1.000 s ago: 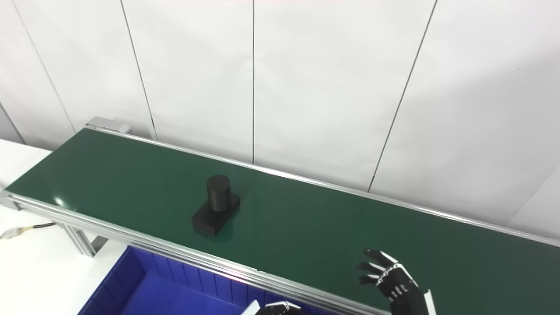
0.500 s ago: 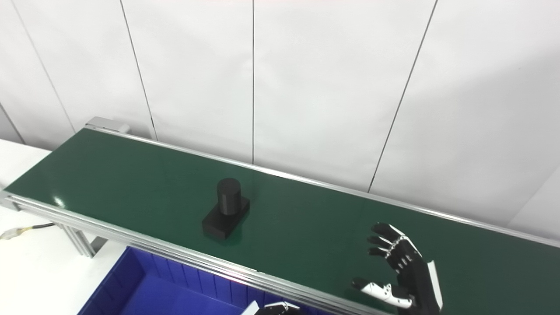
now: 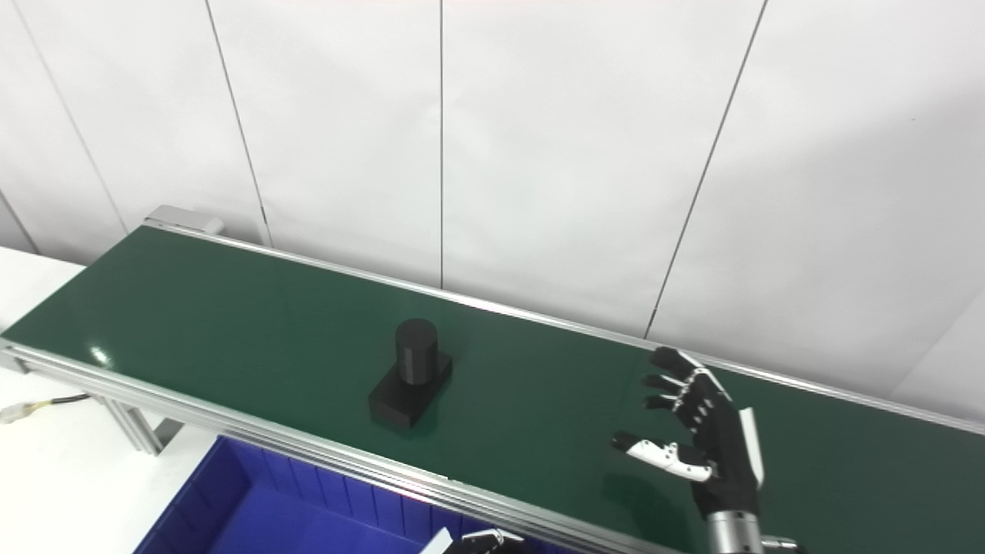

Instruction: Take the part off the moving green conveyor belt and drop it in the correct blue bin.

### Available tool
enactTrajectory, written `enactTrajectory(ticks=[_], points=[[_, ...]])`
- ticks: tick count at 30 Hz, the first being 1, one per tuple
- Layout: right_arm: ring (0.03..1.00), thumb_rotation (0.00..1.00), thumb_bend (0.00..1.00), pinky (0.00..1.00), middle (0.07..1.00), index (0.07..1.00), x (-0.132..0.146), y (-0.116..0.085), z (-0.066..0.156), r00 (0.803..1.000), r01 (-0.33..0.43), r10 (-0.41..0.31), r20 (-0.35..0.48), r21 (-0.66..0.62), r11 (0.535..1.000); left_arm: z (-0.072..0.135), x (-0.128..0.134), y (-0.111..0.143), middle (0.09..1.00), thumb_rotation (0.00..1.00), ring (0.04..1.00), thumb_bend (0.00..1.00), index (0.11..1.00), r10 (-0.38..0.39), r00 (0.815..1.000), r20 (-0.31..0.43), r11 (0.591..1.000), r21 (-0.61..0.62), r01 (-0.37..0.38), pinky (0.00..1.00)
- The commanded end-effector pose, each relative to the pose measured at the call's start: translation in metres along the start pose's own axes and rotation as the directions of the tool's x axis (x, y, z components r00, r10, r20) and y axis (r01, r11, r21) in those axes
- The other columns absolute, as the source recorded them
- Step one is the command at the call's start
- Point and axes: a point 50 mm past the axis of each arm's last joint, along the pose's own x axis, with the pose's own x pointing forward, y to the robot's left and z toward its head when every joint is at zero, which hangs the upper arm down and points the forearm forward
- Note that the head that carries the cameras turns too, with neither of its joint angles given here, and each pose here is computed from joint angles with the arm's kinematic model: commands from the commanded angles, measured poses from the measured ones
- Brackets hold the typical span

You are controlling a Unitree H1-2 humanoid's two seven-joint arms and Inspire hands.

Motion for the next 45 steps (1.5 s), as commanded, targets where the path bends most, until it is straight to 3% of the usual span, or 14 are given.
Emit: enactTrajectory(ticks=[1, 11, 45], points=[[0.675, 0.06, 0.96, 0.56, 0.777, 0.763, 0.025, 0.011, 0.017, 0.997, -0.023, 0.024, 0.069, -0.023, 0.999, 0.012, 0.008, 0.008, 0.746, 0.01, 0.731, 1.00, 0.712, 0.016, 0.997, 0.075, 1.000, -0.007, -0.015, 0.66], [0.666, 0.08, 0.97, 0.56, 0.784, 0.774, 0.053, 0.044, 0.016, 0.997, -0.060, 0.063, 0.045, -0.059, 0.996, 0.012, 0.002, 0.014, 0.742, 0.01, 0.726, 1.00, 0.704, 0.021, 0.997, 0.081, 1.000, -0.012, -0.020, 0.66], [0.639, 0.11, 0.97, 0.52, 0.759, 0.767, 0.074, 0.094, 0.012, 0.990, -0.139, 0.140, 0.001, -0.102, 0.985, 0.017, -0.006, 0.026, 0.746, 0.00, 0.737, 1.00, 0.710, 0.034, 0.993, 0.114, 0.999, -0.001, -0.034, 0.67]])
